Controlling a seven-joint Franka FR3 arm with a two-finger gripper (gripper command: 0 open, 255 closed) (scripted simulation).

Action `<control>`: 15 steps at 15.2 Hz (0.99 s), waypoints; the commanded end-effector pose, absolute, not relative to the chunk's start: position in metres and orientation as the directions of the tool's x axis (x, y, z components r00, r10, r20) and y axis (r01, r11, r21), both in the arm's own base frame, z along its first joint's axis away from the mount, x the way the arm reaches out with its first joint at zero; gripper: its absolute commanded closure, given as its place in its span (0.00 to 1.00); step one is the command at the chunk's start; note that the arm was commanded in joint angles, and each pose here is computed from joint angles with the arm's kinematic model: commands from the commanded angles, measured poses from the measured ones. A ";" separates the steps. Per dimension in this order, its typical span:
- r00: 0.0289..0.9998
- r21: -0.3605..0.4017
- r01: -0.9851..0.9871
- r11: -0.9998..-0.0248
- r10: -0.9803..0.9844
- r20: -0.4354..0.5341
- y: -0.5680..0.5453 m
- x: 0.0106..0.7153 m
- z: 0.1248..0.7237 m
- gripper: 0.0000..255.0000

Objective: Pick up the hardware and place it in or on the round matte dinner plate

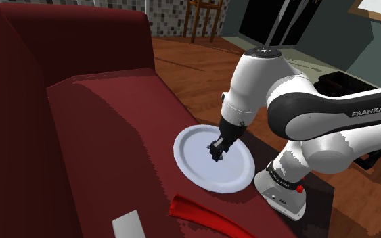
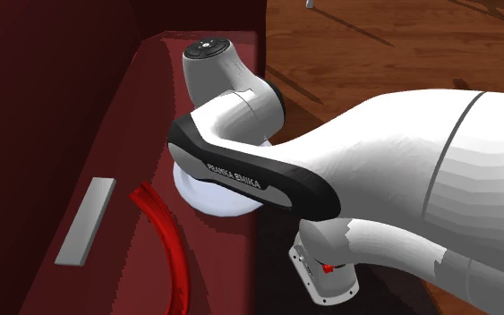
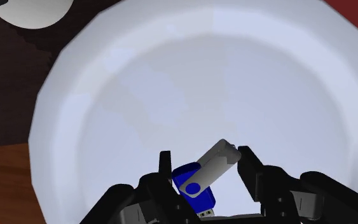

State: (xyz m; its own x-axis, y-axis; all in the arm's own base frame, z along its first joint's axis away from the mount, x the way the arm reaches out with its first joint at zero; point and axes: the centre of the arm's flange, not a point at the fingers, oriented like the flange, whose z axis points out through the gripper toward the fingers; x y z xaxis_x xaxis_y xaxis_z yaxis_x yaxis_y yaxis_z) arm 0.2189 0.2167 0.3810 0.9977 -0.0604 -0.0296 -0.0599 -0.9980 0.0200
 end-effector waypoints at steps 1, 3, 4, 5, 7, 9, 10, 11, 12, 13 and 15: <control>0.998 0.020 -0.060 -0.998 -0.060 -0.030 0.217 0.219 0.381 0.00; 0.998 0.020 -0.060 -0.998 -0.060 -0.030 0.217 0.219 0.381 0.00; 0.998 0.020 -0.060 -0.998 -0.060 -0.030 0.217 0.219 0.381 0.00; 0.998 0.020 -0.060 -0.998 -0.060 -0.030 0.217 0.219 0.381 0.00; 0.998 0.020 -0.060 -0.998 -0.060 -0.030 0.217 0.219 0.394 0.00; 0.998 0.020 -0.060 -0.998 -0.060 -0.030 0.217 0.220 0.421 0.00; 0.998 0.020 -0.060 -0.998 -0.060 -0.030 0.218 0.220 0.431 0.00; 0.998 0.020 -0.060 -0.998 -0.060 -0.030 0.218 0.220 0.431 0.00; 0.998 0.020 -0.060 -0.998 -0.060 -0.030 0.218 0.220 0.431 0.00; 0.998 0.020 -0.060 -0.998 -0.060 -0.030 0.218 0.220 0.431 0.00; 0.998 0.020 -0.060 -0.998 -0.060 -0.030 0.218 0.220 0.431 0.00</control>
